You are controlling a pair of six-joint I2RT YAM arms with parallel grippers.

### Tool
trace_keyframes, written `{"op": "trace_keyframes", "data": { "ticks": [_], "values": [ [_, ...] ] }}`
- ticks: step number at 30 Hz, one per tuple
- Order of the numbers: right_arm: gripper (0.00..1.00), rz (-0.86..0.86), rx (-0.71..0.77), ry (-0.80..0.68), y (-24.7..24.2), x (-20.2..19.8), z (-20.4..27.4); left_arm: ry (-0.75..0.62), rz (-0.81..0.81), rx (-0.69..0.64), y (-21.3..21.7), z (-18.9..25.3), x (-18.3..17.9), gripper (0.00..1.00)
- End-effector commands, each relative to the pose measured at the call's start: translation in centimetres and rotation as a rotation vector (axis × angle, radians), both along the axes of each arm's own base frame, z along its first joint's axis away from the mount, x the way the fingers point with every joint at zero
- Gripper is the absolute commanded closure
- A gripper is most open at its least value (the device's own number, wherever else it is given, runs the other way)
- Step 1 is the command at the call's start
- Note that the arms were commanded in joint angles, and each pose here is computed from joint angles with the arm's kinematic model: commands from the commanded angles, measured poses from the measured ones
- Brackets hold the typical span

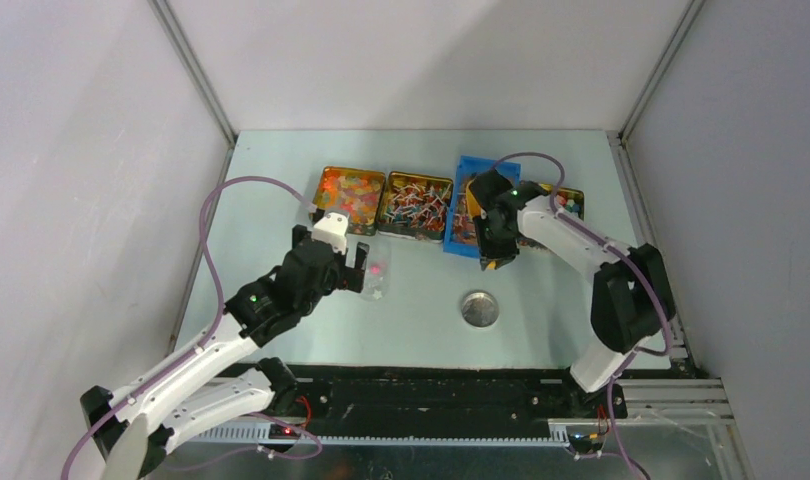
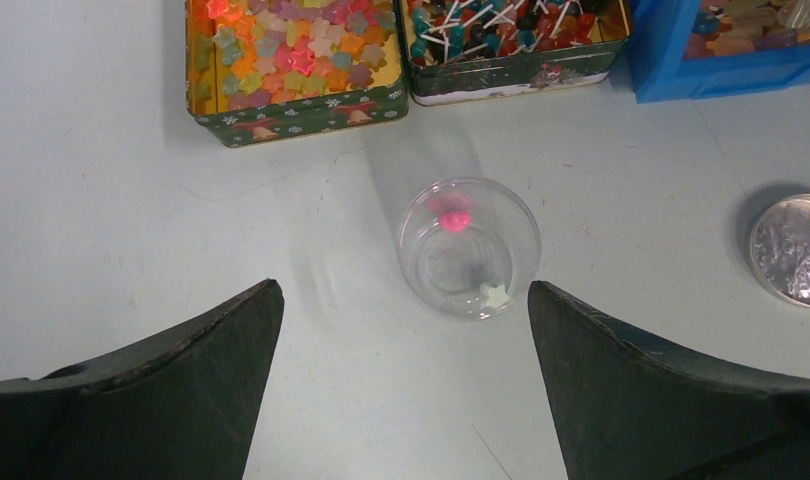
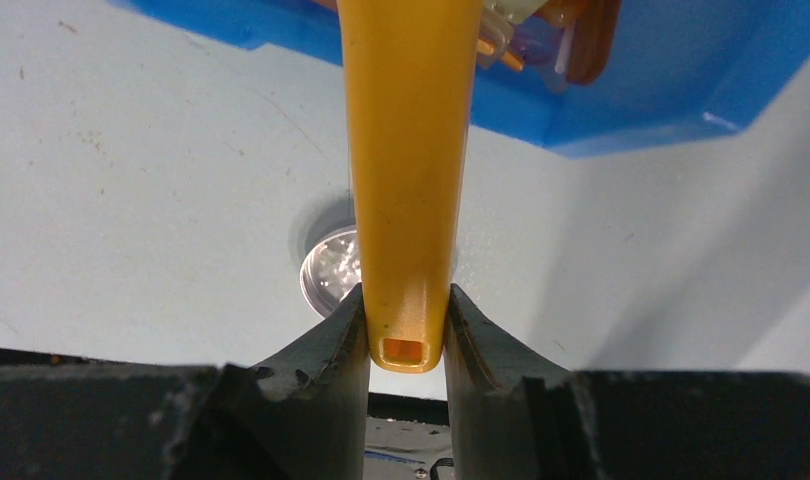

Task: Pack the candies
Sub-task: Scoop the fake candies from the storage box.

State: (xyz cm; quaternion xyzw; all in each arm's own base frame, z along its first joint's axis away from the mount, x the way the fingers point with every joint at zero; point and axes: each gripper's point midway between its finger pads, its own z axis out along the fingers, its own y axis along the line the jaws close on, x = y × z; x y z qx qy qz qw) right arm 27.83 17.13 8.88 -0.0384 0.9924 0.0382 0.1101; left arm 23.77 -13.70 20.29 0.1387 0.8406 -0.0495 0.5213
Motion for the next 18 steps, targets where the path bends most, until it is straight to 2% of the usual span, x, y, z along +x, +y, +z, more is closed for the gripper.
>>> {"op": "trace_keyframes", "data": {
  "ticks": [1, 7, 11, 14, 17, 18],
  "values": [
    [1.00, 0.042, 0.033, -0.148, 0.1, 1.2, 2.8, -0.044, 0.012, -0.011, 0.3, 1.0, 0.3, 0.00],
    [1.00, 0.111, 0.030, -0.166, -0.8, -0.4, 4.8, -0.043, 0.007, -0.014, 0.2, 1.0, 0.2, 0.00],
    [1.00, 0.172, 0.088, -0.178, -0.3, -2.1, 6.3, -0.042, -0.017, -0.046, -0.3, 1.3, 0.1, 0.00],
    [1.00, 0.210, 0.133, -0.171, 0.2, -3.8, 7.1, -0.043, -0.108, -0.154, -2.7, 3.3, -0.1, 0.00],
    [1.00, 0.255, 0.165, -0.182, 0.9, -5.3, 7.9, -0.054, -0.212, -0.295, -6.2, 8.3, 0.0, 0.00],
    [1.00, 0.260, 0.173, -0.190, 0.9, -5.6, 8.2, -0.010, -0.262, -0.333, -8.0, 8.5, -0.1, 0.00]
  ]
}}
